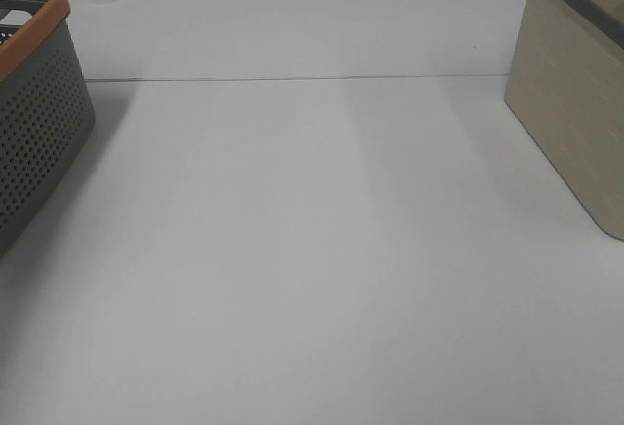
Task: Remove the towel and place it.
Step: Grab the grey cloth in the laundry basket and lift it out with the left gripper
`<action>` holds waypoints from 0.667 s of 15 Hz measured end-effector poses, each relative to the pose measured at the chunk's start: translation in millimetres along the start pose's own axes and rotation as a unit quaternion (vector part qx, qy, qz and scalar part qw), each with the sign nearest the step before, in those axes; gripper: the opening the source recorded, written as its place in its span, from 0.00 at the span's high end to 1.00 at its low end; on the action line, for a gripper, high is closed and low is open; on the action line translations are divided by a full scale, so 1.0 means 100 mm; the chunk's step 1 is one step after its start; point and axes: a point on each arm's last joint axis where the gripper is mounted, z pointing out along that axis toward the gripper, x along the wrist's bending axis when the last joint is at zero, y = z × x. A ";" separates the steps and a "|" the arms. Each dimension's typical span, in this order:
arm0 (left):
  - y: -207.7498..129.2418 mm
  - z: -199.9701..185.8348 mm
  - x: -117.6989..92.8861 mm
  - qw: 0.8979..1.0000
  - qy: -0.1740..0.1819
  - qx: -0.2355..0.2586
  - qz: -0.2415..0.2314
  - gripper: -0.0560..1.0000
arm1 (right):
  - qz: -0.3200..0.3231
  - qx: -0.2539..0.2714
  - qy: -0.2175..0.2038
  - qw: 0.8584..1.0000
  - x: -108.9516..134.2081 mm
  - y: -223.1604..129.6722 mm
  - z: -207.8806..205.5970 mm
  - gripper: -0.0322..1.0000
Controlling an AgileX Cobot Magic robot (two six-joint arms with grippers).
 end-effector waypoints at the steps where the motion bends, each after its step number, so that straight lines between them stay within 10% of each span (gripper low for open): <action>1: 0.00 0.00 0.00 1.000 0.000 0.000 0.000 0.78 | 0.000 0.000 0.000 1.000 0.00 0.00 0.00 0.26; 4: 0.00 0.00 0.00 1.000 0.000 0.000 -0.001 0.94 | 0.000 0.000 0.000 1.000 0.00 0.00 0.00 0.26; 10: 0.07 -0.19 -0.13 0.998 -0.065 -0.004 0.014 0.95 | 0.000 0.000 0.000 1.000 0.00 0.00 0.00 0.26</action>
